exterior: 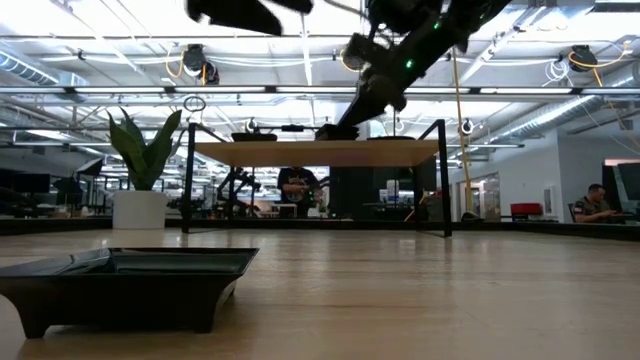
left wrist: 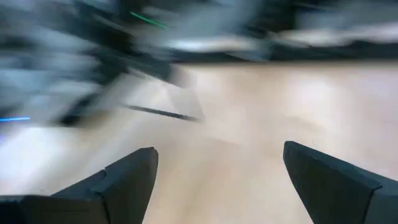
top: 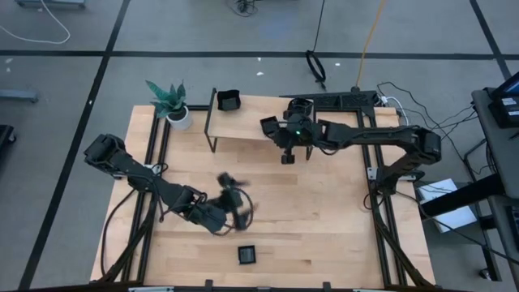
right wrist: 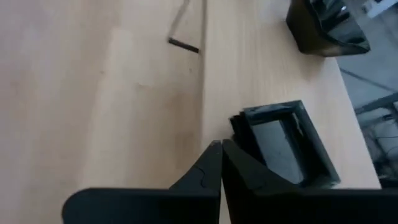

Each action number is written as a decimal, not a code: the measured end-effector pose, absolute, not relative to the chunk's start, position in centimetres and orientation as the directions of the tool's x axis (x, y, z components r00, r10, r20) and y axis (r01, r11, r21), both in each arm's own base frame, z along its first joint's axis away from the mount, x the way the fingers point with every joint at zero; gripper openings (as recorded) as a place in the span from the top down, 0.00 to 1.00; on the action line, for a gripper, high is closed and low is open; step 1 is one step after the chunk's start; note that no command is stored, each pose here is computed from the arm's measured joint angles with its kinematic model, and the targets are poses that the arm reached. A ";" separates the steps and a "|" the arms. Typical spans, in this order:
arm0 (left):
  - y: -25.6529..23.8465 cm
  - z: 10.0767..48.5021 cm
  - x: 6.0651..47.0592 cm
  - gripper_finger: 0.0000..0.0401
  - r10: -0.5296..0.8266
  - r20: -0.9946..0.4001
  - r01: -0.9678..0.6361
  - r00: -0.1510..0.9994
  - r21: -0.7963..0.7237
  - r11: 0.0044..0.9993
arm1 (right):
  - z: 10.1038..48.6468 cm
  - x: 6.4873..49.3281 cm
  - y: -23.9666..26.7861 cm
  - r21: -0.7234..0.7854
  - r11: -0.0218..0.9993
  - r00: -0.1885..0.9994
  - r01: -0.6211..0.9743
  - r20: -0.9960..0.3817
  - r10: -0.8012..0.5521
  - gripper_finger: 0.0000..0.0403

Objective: Pick & Place Mini shaped plates
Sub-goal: Adjust the stacked black square plates on the shelf, then stack the black square plate on top of the other black square plates on the shelf

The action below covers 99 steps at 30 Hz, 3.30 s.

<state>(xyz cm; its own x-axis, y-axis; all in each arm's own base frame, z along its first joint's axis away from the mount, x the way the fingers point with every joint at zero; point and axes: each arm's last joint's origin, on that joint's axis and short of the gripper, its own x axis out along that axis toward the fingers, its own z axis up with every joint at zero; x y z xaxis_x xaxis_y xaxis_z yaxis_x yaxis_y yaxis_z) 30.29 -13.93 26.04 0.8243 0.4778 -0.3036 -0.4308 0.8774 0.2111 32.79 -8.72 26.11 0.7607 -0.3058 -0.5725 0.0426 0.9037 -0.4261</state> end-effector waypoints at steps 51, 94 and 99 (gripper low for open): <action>-19.5 13.5 32.6 0.98 -0.291 -0.824 0.102 0.486 -0.278 0.955 | 29.6 27.4 2.2 -0.383 0.917 0.948 -0.109 -0.319 -0.020 0.95; 16.4 31.9 34.9 0.99 0.288 -0.612 -0.394 0.736 -0.043 0.918 | 34.2 21.5 1.2 -0.447 0.892 0.967 0.068 -0.192 -0.170 0.95; 17.3 30.5 35.7 0.98 0.242 -0.624 -0.369 0.743 -0.081 0.926 | 34.2 21.5 1.2 -0.454 0.888 0.966 0.065 -0.193 -0.170 0.95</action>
<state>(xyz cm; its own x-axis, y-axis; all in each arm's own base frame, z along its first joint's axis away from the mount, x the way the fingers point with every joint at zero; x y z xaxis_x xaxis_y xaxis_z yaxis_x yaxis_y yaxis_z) 35.66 17.28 30.52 0.7426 0.2419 -0.6245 -0.3693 0.9258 -0.0805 21.48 1.24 34.21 0.9665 -0.1696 -0.1927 0.0653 0.8884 -0.4544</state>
